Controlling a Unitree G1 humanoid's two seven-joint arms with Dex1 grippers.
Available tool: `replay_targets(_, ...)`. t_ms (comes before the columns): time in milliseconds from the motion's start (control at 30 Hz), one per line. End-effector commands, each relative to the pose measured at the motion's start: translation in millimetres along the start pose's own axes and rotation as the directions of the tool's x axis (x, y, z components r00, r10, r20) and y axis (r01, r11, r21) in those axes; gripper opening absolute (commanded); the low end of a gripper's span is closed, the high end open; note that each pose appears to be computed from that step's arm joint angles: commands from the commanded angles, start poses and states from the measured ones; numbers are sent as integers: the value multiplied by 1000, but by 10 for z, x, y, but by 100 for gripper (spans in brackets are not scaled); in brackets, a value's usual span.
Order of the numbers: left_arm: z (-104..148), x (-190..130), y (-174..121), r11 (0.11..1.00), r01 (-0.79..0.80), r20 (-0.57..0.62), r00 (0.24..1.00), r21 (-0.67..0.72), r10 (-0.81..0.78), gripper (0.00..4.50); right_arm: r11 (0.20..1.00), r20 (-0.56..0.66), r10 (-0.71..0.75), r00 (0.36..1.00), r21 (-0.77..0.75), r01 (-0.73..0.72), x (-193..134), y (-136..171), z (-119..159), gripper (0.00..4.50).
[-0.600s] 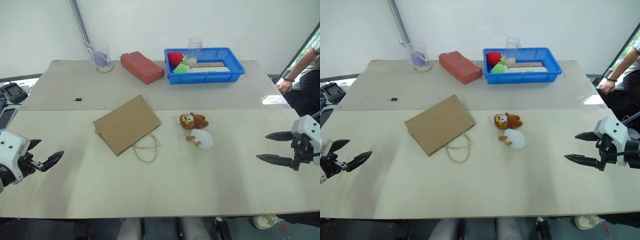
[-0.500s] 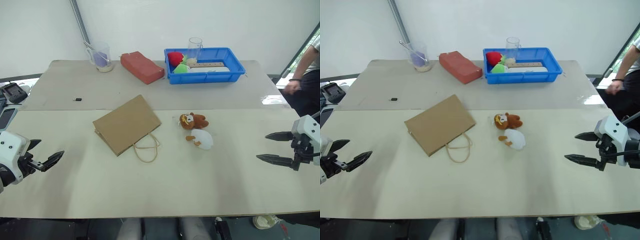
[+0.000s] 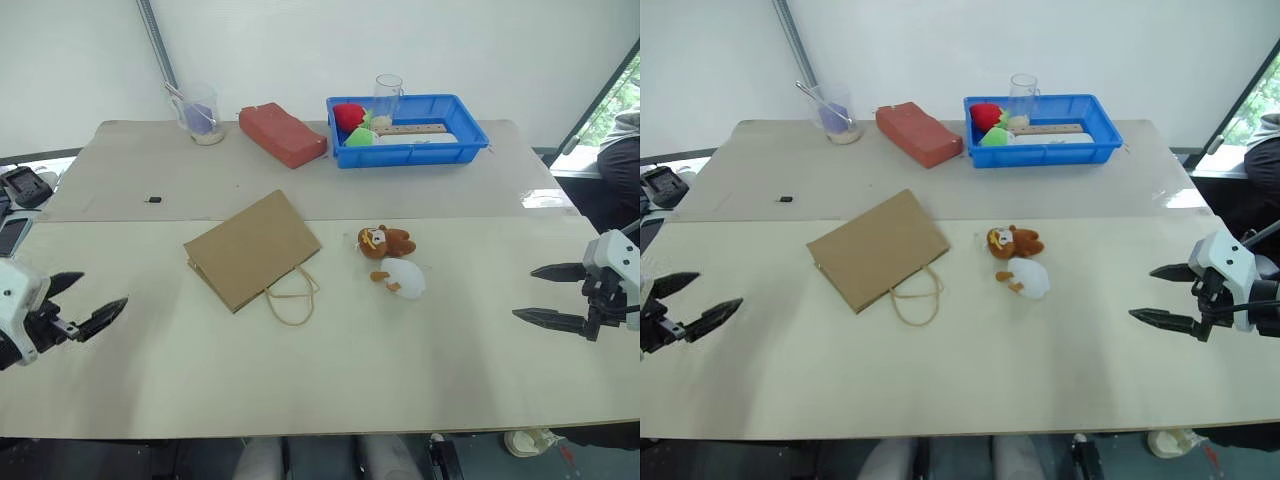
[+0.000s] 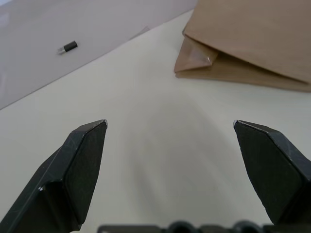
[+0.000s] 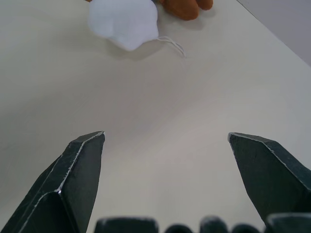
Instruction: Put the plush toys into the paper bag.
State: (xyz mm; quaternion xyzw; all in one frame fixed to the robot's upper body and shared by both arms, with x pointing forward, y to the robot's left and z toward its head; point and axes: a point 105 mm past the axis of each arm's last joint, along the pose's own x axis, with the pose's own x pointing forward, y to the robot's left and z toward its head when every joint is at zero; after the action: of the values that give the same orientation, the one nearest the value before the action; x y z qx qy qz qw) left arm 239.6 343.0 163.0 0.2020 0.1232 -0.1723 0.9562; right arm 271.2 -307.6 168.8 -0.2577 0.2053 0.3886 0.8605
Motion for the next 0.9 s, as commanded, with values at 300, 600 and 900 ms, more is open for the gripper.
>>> replay_targets(300,534,562,-1132,879,453,139,870,152,-473,445,997,101,45,994,-63,-39,-11,252,407,450)
replay_targets(600,764,1144,-1674,784,557,175,773,273,-610,445,959,218,281,935,-32,-281,137,1076,818,450)
replay_targets(900,694,1466,-1902,747,549,161,755,375,-636,445,960,282,277,919,-32,-279,285,1179,960,450)
